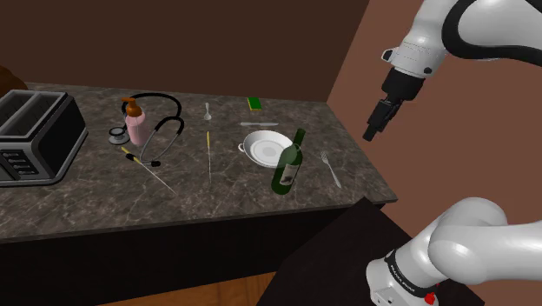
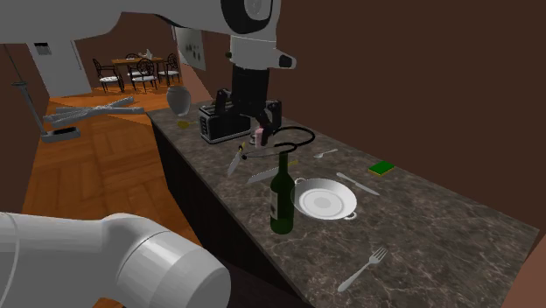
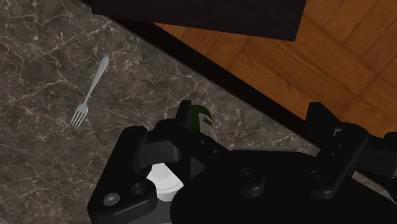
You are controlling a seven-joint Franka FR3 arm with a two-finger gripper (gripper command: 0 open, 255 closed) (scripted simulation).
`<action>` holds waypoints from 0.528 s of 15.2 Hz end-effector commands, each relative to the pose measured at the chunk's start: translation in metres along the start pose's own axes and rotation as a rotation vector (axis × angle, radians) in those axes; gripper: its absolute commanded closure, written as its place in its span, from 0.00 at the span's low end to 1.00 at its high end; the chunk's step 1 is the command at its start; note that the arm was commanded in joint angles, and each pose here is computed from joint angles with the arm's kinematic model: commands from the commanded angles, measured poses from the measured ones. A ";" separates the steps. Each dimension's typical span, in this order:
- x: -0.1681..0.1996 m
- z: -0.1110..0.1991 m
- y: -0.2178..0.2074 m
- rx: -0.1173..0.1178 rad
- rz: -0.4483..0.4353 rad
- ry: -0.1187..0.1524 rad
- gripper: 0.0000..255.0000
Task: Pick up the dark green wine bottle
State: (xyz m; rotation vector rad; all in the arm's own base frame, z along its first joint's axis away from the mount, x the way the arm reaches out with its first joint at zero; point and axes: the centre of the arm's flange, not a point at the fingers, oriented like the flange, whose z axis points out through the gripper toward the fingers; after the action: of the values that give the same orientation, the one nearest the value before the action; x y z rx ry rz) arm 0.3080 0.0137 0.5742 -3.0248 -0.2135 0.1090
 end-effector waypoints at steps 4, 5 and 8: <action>0.036 0.016 0.005 -0.009 -0.007 -0.001 0.00; 0.048 0.021 0.007 -0.011 -0.009 -0.002 0.00; 0.084 0.037 0.012 -0.020 -0.016 -0.003 0.00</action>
State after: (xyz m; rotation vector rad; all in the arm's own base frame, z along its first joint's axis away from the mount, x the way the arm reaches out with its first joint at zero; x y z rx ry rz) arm 0.3798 0.0164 0.5385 -3.0397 -0.2362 0.1114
